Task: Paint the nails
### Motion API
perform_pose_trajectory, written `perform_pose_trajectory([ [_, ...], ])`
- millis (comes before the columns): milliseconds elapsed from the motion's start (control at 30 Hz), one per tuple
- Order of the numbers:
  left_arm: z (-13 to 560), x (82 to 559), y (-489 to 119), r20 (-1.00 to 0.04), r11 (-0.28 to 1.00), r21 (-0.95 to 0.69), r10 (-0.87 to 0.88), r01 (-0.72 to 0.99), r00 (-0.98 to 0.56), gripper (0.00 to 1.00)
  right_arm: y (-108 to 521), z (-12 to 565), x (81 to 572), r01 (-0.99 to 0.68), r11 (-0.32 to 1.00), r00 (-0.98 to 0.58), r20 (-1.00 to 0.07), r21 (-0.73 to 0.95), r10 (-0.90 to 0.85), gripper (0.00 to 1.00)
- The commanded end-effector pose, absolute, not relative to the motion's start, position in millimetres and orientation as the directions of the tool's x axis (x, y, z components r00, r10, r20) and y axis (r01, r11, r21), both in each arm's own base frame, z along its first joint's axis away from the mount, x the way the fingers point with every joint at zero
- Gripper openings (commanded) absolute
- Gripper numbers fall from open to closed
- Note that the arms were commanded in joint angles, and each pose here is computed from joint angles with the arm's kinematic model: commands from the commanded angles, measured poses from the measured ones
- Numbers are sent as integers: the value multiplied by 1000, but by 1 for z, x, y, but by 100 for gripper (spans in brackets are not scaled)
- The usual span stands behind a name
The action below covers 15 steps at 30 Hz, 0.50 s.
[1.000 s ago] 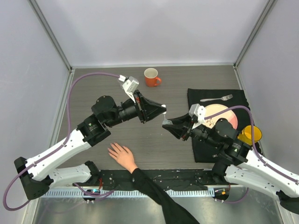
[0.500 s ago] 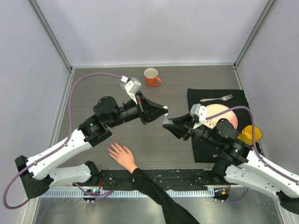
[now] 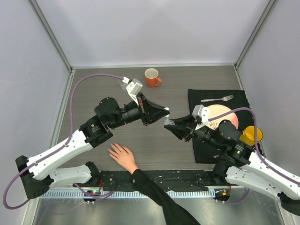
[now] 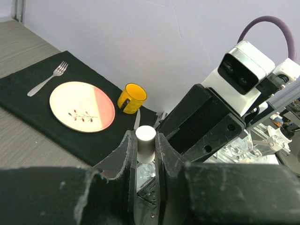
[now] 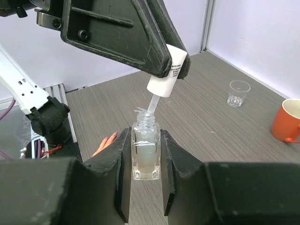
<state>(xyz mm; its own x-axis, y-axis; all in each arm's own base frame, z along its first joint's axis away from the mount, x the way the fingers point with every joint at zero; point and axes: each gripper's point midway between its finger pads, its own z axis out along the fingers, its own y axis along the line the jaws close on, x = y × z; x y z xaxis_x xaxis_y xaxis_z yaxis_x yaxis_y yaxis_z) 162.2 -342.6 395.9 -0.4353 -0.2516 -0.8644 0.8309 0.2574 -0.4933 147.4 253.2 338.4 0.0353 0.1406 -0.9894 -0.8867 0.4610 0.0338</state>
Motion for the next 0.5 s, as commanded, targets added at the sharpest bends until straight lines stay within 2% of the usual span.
perform_pose_trajectory([
  [0,405,158,-347,-870,228,-472,-276,852,-408,0,248,366,149,-878,479,98,-971,20,220,1],
  [467,395,152,-350,-870,225,-477,-256,850,-421,0,243,370,149,-870,492,109,-966,22,236,1],
])
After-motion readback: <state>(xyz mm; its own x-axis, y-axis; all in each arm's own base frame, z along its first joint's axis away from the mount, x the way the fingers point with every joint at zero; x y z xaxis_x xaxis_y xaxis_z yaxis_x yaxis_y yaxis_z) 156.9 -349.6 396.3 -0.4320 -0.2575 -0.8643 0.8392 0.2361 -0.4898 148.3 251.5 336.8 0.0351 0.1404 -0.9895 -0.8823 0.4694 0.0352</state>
